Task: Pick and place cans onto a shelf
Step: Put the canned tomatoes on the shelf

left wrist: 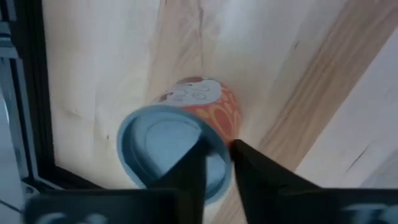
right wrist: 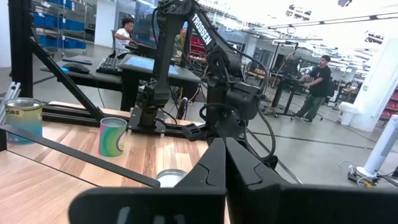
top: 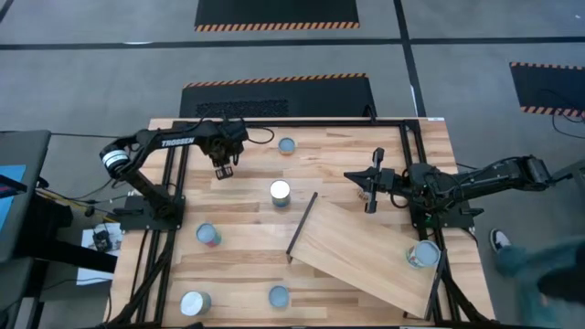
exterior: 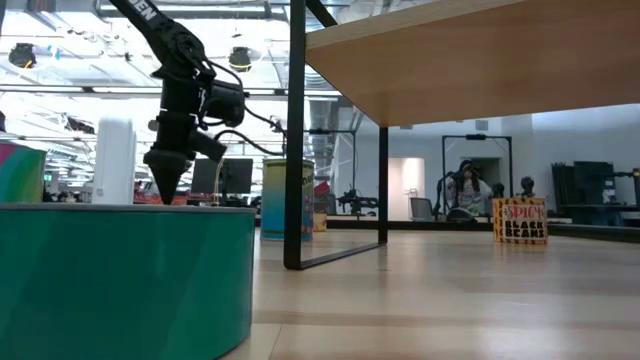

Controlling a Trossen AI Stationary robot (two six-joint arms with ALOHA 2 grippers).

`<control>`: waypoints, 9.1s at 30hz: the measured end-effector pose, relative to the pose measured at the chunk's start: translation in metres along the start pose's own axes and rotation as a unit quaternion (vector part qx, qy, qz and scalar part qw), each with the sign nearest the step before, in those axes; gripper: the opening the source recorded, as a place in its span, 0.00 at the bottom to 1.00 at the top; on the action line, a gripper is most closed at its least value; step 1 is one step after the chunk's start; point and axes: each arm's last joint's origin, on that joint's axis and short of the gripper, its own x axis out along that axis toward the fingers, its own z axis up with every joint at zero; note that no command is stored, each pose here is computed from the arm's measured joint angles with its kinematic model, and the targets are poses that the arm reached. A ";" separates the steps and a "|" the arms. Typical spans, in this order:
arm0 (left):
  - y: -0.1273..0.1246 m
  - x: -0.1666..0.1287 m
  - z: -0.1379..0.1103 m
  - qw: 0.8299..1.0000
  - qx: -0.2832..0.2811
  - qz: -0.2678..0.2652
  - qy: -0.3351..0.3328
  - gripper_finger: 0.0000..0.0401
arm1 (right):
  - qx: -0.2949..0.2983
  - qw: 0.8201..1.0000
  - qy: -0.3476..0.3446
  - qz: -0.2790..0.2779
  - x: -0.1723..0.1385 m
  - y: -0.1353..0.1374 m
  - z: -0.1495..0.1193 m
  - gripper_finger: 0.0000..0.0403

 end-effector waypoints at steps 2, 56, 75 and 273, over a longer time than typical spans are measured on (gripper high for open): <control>0.000 0.000 0.000 1.000 0.003 0.001 -0.001 0.04 | 0.000 1.000 0.000 0.000 0.000 0.000 0.000 0.02; -0.243 -0.247 0.150 0.875 0.290 -0.107 -0.373 0.00 | 0.028 0.997 -0.019 -0.075 -0.080 -0.019 -0.011 0.02; -0.256 -0.224 0.157 0.888 0.306 -0.102 -0.327 0.00 | 0.031 0.997 -0.018 -0.073 -0.080 -0.018 -0.011 0.01; -0.158 -0.117 -0.067 0.741 0.022 -0.147 -0.655 0.00 | 0.079 0.807 0.542 -0.220 0.006 0.163 0.087 0.49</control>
